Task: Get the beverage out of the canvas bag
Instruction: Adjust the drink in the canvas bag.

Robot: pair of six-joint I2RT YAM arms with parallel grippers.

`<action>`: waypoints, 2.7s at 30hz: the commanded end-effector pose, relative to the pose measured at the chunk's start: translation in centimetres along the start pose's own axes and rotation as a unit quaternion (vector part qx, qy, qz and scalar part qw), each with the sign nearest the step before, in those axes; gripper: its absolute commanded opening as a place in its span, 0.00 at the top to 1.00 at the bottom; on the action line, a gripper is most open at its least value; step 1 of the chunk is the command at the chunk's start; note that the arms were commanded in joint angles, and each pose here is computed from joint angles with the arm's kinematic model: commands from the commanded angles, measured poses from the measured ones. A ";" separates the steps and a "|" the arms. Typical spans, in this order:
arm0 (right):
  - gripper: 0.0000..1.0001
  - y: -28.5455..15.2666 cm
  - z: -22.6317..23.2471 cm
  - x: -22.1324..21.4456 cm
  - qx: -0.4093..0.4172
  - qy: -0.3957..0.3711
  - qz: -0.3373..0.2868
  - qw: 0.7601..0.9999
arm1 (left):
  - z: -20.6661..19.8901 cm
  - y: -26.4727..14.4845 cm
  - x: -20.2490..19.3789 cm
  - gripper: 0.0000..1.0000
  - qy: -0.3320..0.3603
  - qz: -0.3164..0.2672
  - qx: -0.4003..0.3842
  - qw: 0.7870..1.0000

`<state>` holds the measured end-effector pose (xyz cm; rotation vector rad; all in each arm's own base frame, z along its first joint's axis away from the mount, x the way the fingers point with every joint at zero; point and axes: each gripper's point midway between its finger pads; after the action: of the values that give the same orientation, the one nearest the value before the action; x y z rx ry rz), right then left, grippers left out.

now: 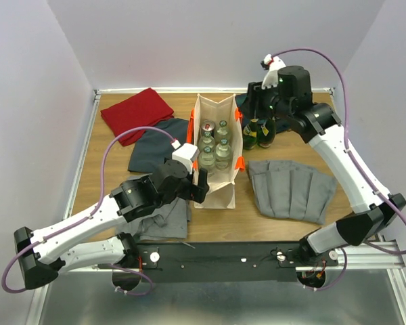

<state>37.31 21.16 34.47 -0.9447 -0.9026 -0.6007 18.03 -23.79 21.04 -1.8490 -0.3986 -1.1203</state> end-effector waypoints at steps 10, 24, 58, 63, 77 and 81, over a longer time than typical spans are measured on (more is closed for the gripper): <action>0.40 1.4 8.4 -4.5 0.093 -0.032 0.108 0.989 | -0.3 -0.3 -2.4 0.06 -0.012 0.030 -0.021 0.999; 0.40 0.6 10.6 -11.3 0.100 -0.035 0.191 0.976 | 0.2 -0.2 -3.5 0.06 -0.010 0.036 -0.017 0.999; 0.40 -3.6 7.7 -15.3 -0.004 -0.026 0.211 0.977 | 3.0 -0.7 -2.9 0.05 -0.027 0.031 0.068 0.997; 0.36 0.2 7.5 -14.3 -0.016 -0.075 0.178 0.981 | 3.2 -1.2 -1.6 0.01 -0.018 0.015 0.076 0.997; 0.34 7.0 8.9 -13.7 -0.014 -0.142 0.174 0.974 | 3.4 -1.1 -0.7 0.01 -0.010 0.015 0.090 0.996; 0.33 7.9 9.4 -13.4 -0.007 -0.143 0.171 0.975 | 3.5 -1.1 -0.8 0.01 -0.004 0.017 0.091 0.996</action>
<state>31.50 32.44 20.90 -1.2173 -0.9005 -0.1441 18.59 -21.62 20.60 -1.7780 -0.4788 -1.0110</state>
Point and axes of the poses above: each gripper's point midway between its finger pads, its own y axis out along the fingers, its own z axis along the line the jaws close on, x = y × z, and after that the axes turned 5 degrees about y, right-handed
